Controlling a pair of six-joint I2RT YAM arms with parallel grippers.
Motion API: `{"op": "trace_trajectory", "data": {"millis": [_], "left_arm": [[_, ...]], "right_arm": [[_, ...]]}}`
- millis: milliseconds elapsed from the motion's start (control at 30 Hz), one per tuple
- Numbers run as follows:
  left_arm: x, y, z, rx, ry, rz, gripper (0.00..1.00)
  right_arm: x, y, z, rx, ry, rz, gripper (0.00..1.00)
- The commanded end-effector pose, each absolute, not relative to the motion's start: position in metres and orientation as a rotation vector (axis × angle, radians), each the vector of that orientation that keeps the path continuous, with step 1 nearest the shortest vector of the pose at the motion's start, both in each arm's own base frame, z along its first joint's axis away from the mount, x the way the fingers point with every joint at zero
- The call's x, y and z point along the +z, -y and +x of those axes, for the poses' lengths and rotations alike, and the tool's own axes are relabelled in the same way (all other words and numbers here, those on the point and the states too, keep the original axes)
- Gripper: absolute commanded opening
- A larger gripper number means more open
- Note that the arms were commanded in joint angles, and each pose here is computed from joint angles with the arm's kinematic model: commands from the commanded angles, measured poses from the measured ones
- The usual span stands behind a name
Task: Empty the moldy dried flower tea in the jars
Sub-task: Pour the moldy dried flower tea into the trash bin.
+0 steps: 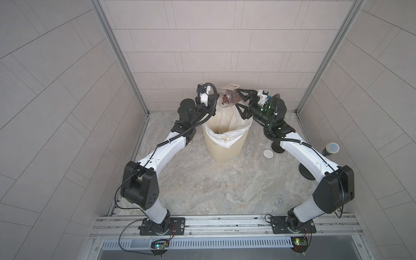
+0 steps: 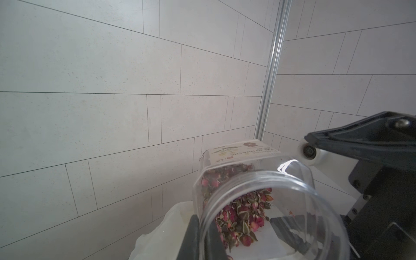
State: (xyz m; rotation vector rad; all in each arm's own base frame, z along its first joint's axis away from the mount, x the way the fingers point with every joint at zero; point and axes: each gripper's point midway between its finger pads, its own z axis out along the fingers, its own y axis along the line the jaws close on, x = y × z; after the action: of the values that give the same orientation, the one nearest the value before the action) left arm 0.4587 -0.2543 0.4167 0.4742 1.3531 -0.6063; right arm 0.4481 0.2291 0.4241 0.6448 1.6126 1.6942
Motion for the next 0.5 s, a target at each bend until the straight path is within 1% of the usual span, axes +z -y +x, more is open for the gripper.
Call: {"op": "trace_trajectory", "data": {"millis": [0, 133, 267, 467], "left_arm": [[0.427, 0.263, 0.441, -0.59, -1.258, 0.571, 0.0], [0.425, 0.267, 0.429, -0.587, -1.173, 0.61, 0.0], [0.433, 0.269, 0.417, -0.594, -1.092, 0.628, 0.0], [0.434, 0.281, 0.406, -0.547, -1.063, 0.728, 0.0]], "right_arm": [[0.453, -0.226, 0.444, 1.753, -1.52, 0.618, 1.0], [0.451, -0.225, 0.445, 1.749, -1.523, 0.637, 1.0], [0.448, -0.227, 0.448, 1.767, -1.526, 0.646, 1.0], [0.446, -0.229, 0.45, 1.773, -1.532, 0.639, 1.0]]}}
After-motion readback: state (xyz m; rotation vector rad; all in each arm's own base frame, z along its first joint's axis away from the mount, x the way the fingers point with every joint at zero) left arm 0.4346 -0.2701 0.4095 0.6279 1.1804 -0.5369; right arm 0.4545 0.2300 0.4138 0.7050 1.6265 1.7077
